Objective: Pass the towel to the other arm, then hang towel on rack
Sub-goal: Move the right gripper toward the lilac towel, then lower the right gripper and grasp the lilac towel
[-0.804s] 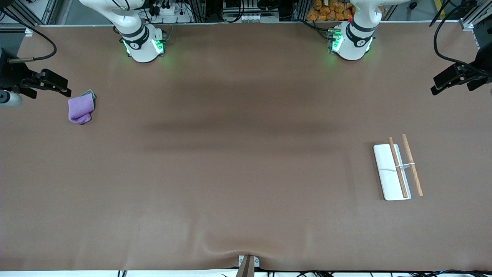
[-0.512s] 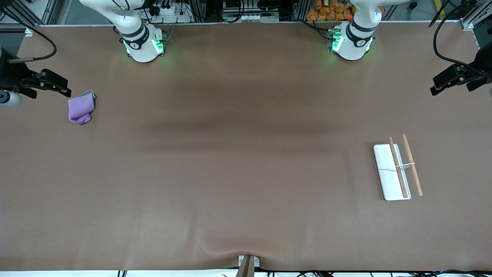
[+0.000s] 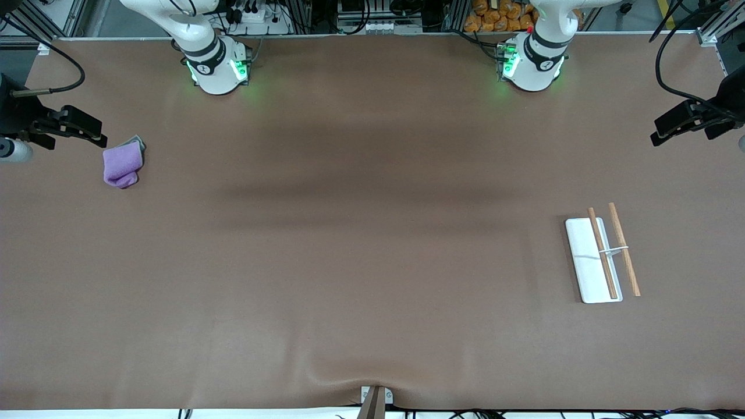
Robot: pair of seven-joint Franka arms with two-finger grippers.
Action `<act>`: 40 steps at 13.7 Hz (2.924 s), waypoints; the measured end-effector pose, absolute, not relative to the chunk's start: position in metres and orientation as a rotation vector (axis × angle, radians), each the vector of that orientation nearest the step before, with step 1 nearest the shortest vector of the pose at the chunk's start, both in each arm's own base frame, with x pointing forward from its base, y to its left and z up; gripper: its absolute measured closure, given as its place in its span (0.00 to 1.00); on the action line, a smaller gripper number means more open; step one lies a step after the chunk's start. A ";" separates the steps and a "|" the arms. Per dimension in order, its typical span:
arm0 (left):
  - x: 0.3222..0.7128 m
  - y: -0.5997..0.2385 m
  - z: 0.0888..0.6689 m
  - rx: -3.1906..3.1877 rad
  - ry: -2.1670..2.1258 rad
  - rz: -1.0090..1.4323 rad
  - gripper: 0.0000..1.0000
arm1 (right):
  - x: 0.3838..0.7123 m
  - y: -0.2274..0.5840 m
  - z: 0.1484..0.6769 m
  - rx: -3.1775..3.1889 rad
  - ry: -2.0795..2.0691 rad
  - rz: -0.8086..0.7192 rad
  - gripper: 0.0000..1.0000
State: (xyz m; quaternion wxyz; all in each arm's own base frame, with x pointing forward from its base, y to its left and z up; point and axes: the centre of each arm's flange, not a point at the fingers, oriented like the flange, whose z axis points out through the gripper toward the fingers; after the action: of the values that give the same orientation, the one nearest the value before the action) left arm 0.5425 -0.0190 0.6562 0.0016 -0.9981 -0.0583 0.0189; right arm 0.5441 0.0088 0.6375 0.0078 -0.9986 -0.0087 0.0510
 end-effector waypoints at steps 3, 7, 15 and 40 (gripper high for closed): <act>0.540 -0.024 0.651 -3.128 -0.167 0.118 0.00 | 0.552 -0.008 0.621 -3.115 0.020 0.210 0.00; 0.538 -0.029 0.650 -3.127 -0.151 0.131 0.00 | 0.566 -0.054 0.585 -3.085 -0.015 0.306 0.00; 0.536 -0.048 0.642 -3.123 -0.093 0.168 0.00 | 0.539 -0.160 0.506 -3.000 0.016 0.472 0.00; 0.508 -0.082 0.654 -3.104 0.043 0.189 0.00 | 0.427 -0.290 0.223 -2.919 -0.362 0.284 0.42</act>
State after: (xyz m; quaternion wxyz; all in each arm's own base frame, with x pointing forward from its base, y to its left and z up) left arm 0.5084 -0.0819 0.6538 0.0157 -0.9979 0.0137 0.0609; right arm 0.4272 -0.2899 0.2230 0.0932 -0.9835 -0.1220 0.0956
